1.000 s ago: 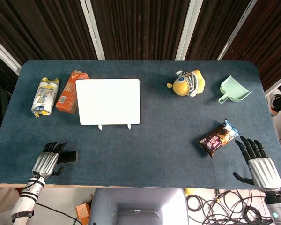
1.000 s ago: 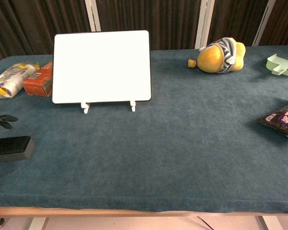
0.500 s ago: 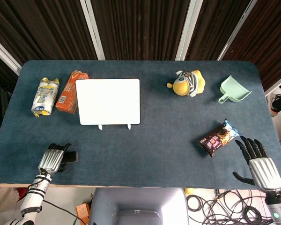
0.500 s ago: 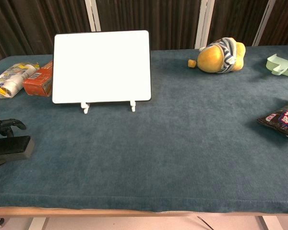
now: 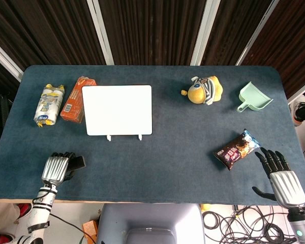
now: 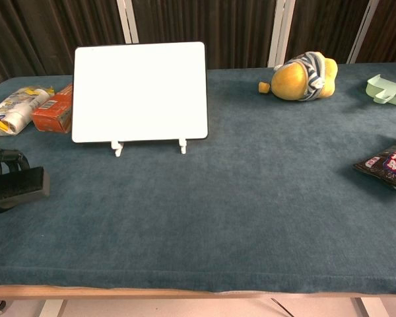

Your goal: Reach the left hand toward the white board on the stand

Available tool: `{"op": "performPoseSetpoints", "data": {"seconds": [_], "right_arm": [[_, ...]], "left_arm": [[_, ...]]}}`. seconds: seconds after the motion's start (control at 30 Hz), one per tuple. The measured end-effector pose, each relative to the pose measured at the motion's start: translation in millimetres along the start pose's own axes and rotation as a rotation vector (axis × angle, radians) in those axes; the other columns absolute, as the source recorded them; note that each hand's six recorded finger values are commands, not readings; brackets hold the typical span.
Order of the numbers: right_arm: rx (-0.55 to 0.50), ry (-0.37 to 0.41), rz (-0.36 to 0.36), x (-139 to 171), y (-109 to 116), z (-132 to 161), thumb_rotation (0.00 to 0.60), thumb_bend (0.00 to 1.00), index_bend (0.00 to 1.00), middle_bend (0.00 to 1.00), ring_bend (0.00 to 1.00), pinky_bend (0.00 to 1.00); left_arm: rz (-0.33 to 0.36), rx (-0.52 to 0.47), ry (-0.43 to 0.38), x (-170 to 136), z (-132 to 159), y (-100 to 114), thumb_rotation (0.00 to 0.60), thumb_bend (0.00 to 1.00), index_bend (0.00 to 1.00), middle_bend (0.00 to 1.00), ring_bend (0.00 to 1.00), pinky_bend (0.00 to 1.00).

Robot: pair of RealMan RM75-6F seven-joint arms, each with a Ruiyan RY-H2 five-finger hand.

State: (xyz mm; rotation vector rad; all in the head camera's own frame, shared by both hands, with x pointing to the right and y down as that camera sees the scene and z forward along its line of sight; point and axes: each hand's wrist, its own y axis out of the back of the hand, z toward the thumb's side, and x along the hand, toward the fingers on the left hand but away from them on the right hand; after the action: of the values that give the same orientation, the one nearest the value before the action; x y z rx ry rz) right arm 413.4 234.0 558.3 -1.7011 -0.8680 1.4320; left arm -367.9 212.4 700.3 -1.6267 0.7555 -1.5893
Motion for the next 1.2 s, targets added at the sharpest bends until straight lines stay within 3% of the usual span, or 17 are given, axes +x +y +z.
{"op": "performPoseSetpoints", "data": {"seconds": [0.17,0.27,0.4,0.6,0.83,1.07,1.2], "right_arm": [[-0.002,-0.002,-0.002,0.6,0.4,0.1,0.6,0.08,0.0,0.0,0.0,0.0],[-0.005,0.0,-0.003,-0.7,0.7,0.6,0.6,0.08,0.0,0.0,0.0,0.0],[-0.012,0.0,0.001,-2.0,0.6,-0.1,0.6,0.08,0.0,0.0,0.0,0.0],[-0.027,-0.012,0.0,-4.0,3.3,-5.6,0.6,0.08,0.0,0.0,0.0,0.0],[-0.041,-0.021,-0.002,-3.3,6.4,-10.5,0.6,0.08,0.0,0.0,0.0,0.0],[-0.048,-0.029,-0.002,-3.3,7.8,-13.8,0.6,0.08,0.0,0.0,0.0,0.0],[-0.049,-0.027,-0.001,-3.2,7.9,-13.7,0.6,0.08,0.0,0.0,0.0,0.0]], "left_arm": [[0.104,-0.042,-0.012,5.7,5.3,14.9,0.6,0.46,0.77,0.93,0.72,0.47],[0.239,-0.067,-0.05,20.6,20.3,37.4,0.6,0.46,0.77,0.94,0.72,0.47],[0.394,-0.051,-0.09,56.2,40.7,59.8,0.6,0.46,0.77,0.94,0.72,0.47],[0.51,-0.005,-0.078,111.7,60.3,83.4,0.6,0.46,0.77,0.94,0.72,0.46],[0.529,0.044,-0.04,152.9,84.1,92.5,0.6,0.46,0.77,0.94,0.72,0.46],[0.453,0.051,-0.024,172.2,110.6,81.5,0.6,0.46,0.77,0.92,0.72,0.46],[0.434,0.085,-0.018,175.7,117.1,78.6,0.6,0.45,0.71,0.87,0.69,0.45]]}}
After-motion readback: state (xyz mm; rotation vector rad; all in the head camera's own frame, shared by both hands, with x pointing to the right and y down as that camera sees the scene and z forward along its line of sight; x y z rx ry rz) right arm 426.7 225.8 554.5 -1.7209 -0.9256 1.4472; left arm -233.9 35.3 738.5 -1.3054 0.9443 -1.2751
